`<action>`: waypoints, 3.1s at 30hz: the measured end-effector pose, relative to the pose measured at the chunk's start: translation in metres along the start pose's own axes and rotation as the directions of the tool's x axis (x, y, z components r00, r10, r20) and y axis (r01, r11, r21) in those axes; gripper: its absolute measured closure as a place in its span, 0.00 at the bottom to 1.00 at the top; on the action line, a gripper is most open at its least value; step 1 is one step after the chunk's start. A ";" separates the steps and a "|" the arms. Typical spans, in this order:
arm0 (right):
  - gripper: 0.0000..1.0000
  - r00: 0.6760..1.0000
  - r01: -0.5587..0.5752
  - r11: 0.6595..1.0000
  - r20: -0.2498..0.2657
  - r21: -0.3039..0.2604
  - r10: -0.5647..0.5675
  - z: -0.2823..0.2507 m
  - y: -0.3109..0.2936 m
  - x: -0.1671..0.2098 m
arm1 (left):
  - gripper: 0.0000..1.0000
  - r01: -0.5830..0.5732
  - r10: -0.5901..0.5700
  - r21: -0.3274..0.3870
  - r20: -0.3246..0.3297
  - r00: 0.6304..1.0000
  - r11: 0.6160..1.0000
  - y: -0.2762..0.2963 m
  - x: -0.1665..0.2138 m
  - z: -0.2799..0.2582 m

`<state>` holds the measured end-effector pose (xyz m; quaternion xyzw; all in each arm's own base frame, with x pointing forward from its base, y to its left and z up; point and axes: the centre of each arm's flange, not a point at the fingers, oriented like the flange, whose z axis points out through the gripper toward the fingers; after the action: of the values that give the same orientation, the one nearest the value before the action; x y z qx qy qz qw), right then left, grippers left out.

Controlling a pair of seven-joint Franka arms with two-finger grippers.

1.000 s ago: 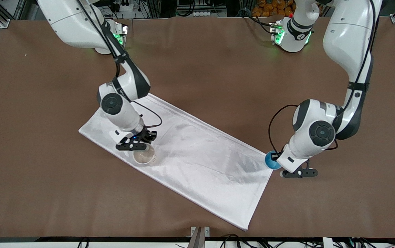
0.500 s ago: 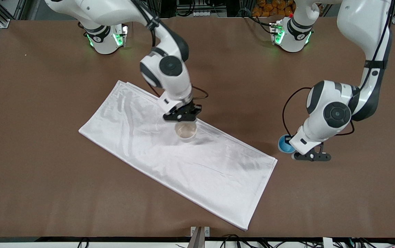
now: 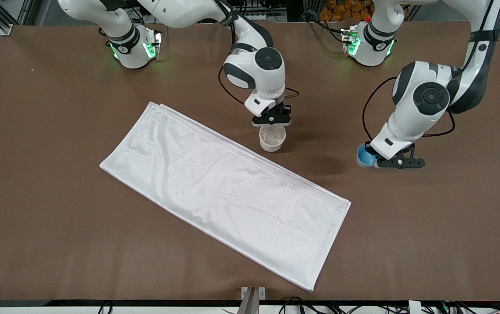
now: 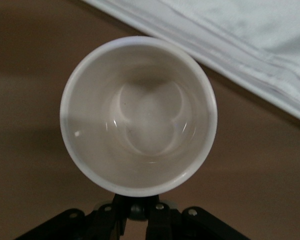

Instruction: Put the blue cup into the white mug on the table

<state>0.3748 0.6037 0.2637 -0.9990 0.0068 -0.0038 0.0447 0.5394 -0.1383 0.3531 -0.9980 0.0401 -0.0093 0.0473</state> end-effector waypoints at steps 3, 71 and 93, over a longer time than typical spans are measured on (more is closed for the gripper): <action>0.81 1.000 0.005 1.000 0.002 0.001 -0.005 0.003 -0.008 -0.010 | 0.96 0.000 0.000 0.002 -0.004 1.000 1.000 -0.002 -0.007 -0.003; 0.00 0.998 0.067 0.995 0.011 -0.078 -0.066 -0.316 0.188 0.134 | 0.96 0.228 -0.226 -0.170 0.030 0.974 0.959 0.166 -0.079 -0.033; 0.00 0.986 0.160 0.973 -0.021 -0.164 -0.166 -0.407 0.349 0.174 | 0.96 0.277 -0.272 -0.085 0.064 0.960 0.957 0.264 -0.089 0.021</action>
<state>0.5403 0.2169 0.6394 -0.9963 -0.0742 -0.0239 -0.0372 0.4303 -0.3915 0.3061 -0.9949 -0.0998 0.0120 0.0001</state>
